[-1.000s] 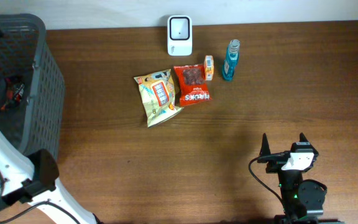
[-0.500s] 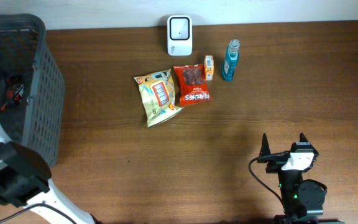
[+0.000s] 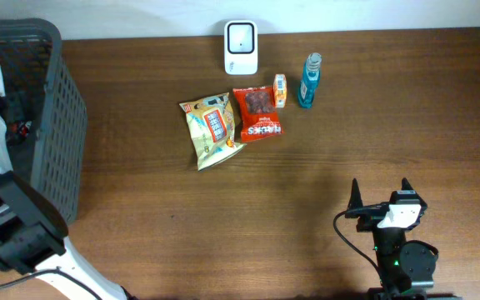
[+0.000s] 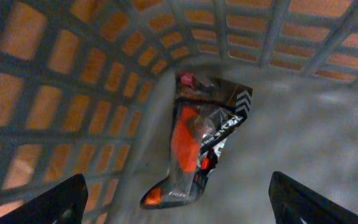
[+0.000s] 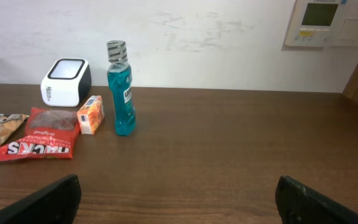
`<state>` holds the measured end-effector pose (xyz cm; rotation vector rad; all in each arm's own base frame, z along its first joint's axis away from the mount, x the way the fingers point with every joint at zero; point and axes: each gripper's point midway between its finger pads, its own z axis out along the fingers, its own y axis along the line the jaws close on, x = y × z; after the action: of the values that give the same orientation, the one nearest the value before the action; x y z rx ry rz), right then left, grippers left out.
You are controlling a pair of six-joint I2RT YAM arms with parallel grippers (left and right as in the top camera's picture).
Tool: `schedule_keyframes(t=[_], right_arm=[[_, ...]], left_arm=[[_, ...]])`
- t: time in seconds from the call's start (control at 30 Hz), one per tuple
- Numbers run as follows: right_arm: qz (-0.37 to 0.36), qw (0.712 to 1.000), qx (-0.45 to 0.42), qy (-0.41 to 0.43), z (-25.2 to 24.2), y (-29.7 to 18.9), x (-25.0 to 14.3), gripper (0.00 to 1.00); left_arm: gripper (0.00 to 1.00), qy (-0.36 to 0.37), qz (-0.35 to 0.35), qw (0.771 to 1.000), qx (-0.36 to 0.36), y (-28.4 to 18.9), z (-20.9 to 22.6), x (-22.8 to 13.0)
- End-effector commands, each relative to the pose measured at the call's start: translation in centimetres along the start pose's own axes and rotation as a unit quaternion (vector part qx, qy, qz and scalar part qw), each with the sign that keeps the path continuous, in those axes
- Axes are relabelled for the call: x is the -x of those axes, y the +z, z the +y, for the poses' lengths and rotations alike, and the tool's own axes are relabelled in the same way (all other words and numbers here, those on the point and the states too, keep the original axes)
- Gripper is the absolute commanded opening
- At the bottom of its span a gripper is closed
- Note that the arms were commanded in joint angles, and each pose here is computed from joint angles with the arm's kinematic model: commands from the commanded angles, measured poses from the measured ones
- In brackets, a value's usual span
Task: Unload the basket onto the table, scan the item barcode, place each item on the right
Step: 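Grasp the small dark red snack bag in the basket with left gripper, then lift the small bag and carry it over the scanner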
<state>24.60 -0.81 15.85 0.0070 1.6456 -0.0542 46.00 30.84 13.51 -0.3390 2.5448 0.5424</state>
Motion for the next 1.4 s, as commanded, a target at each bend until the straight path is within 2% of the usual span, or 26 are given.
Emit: schedule_keyframes(t=[0.0, 0.17, 0.37, 0.43, 0.53, 0.73, 0.8, 0.9, 1.03, 1.13, 1.17, 1.2, 1.23, 1.37], right_arm=[[0.004, 1.000, -0.008, 0.000, -0.3, 0.0, -0.4, 0.98], [0.004, 1.000, -0.008, 0.000, -0.3, 0.0, -0.4, 0.98], [0.004, 1.000, -0.008, 0.000, -0.3, 0.0, -0.4, 0.98], [0.004, 1.000, -0.008, 0.000, -0.3, 0.0, -0.4, 0.98], [0.004, 1.000, -0.008, 0.000, -0.3, 0.0, -0.4, 0.98], [0.004, 1.000, -0.008, 0.000, -0.3, 0.0, -0.4, 0.98], [0.004, 1.000, -0.008, 0.000, -0.3, 0.0, -0.4, 0.99], [0.004, 1.000, -0.008, 0.000, -0.3, 0.0, -0.4, 0.99], [0.004, 1.000, -0.008, 0.000, -0.3, 0.0, -0.4, 0.98], [0.004, 1.000, -0.008, 0.000, -0.3, 0.0, -0.4, 0.98], [0.004, 1.000, -0.008, 0.000, -0.3, 0.0, -0.4, 0.98], [0.004, 1.000, -0.008, 0.000, -0.3, 0.0, -0.4, 0.98], [0.004, 1.000, -0.008, 0.000, -0.3, 0.0, -0.4, 0.99], [0.004, 1.000, -0.008, 0.000, -0.3, 0.0, -0.4, 0.99]], left_arm=[[0.91, 0.019, 0.035, 0.999, -0.012, 3.6, -0.7, -2.6], [0.92, 0.014, 0.054, 0.998, -0.021, 5.6, -0.7, -4.2], [0.91, 0.010, 0.063, 0.992, -0.105, 7.1, -3.9, -5.6], [0.86, 0.011, 0.073, 0.991, -0.110, 7.4, -4.2, -6.2], [0.60, 0.011, 0.077, 0.991, -0.111, 7.3, -4.3, -6.4], [0.56, 0.012, 0.100, 0.988, -0.119, 7.0, -4.7, -7.5], [0.46, 0.012, 0.102, 0.988, -0.120, 7.0, -4.6, -7.6], [0.42, 0.011, 0.100, 0.988, -0.119, 7.0, -4.6, -7.5], [0.24, 0.011, 0.099, 0.988, -0.119, 7.0, -4.6, -7.5], [0.18, 0.011, 0.096, 0.988, -0.118, 7.0, -4.5, -7.3], [0.08, 0.006, 0.095, 0.989, -0.116, 7.0, -4.4, -7.1], [0.03, -0.005, 0.093, 0.989, -0.114, 6.9, -4.3, -6.9], [0.00, -0.017, 0.092, 0.989, -0.112, 6.7, -4.2, -6.7], [0.00, -0.073, 0.070, 0.989, -0.111, 5.1, -3.5, -4.4]])
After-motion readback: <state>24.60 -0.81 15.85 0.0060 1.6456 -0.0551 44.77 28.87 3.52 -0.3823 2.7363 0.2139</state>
